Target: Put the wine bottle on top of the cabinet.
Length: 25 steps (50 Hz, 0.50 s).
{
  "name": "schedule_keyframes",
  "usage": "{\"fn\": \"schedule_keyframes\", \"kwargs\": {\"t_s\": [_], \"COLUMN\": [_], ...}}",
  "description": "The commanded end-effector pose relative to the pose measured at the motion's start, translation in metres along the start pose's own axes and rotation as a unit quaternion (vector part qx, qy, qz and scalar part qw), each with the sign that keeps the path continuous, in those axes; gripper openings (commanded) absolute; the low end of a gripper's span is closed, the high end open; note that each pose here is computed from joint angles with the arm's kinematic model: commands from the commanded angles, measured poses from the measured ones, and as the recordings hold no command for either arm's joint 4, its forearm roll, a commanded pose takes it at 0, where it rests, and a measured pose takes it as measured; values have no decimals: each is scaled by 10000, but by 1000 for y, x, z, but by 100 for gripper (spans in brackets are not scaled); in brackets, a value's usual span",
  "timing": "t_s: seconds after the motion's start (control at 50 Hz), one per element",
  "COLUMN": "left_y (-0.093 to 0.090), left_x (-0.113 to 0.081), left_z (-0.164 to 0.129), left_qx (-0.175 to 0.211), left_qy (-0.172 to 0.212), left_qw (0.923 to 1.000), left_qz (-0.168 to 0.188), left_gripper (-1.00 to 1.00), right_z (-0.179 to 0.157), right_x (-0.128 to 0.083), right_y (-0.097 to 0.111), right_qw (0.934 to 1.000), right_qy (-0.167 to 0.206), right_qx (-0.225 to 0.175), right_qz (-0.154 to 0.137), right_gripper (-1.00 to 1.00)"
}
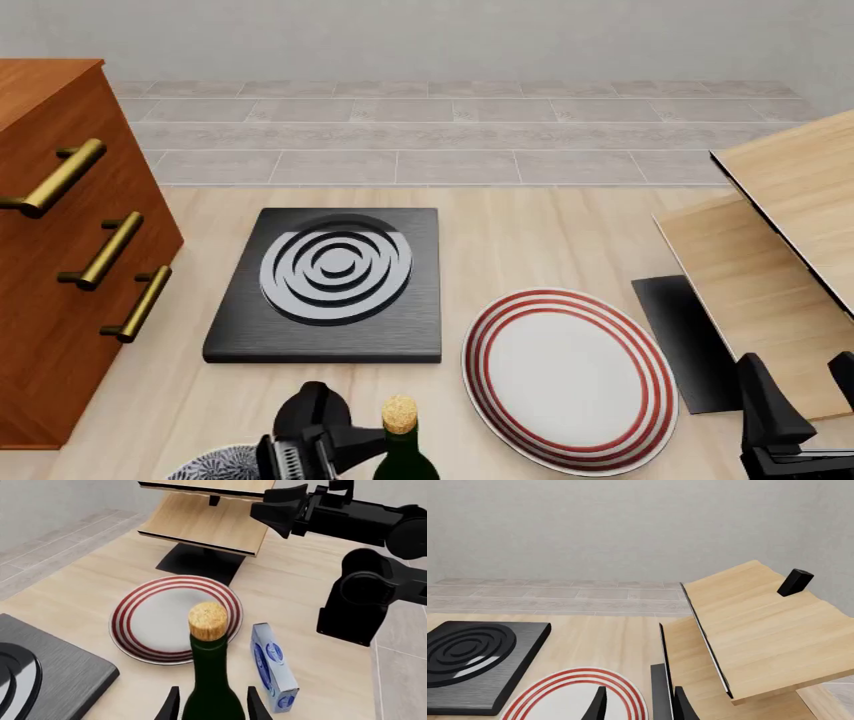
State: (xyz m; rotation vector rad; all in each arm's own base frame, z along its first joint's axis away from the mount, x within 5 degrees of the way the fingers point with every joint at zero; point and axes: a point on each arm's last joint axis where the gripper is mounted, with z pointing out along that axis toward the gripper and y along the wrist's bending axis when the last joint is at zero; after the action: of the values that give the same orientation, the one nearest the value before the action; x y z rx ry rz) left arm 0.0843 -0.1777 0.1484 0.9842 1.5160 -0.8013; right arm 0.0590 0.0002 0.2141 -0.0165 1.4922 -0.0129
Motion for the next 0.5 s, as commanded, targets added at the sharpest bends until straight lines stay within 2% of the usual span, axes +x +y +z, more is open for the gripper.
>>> {"fn": "schedule_keyframes", "kwargs": {"t_s": [0.02,0.04,0.06,0.2,0.38,0.5], "left_y": [0,-1,0,-2,0,2], "left_x": [0,0,0,-4,-7,-21], "left_z": [6,8,7,5,-3,-10], "left_qx": [-4,14,-5,39,-5,-43], "left_qy": [-12,-11,-12,-100,-194,-337], "left_qw": [10000,10000,10000,9999,9998,9994], "left_qz": [17,5,13,-105,-93,-43], "left_gripper": [100,100,-100,-100,-100,-100], "right_z": [0,0,0,0,0,0], "right_x": [0,0,0,0,0,0], "right_y": [0,0,0,0,0,0], "right_qw": [10000,10000,10000,10000,10000,10000], "right_qy": [1,-1,0,-1,0,-1], "right_qx": [-1,-1,0,0,0,-1], "right_qz": [0,1,-1,-1,-1,1], "right_gripper": [100,100,100,100,100,100]}}
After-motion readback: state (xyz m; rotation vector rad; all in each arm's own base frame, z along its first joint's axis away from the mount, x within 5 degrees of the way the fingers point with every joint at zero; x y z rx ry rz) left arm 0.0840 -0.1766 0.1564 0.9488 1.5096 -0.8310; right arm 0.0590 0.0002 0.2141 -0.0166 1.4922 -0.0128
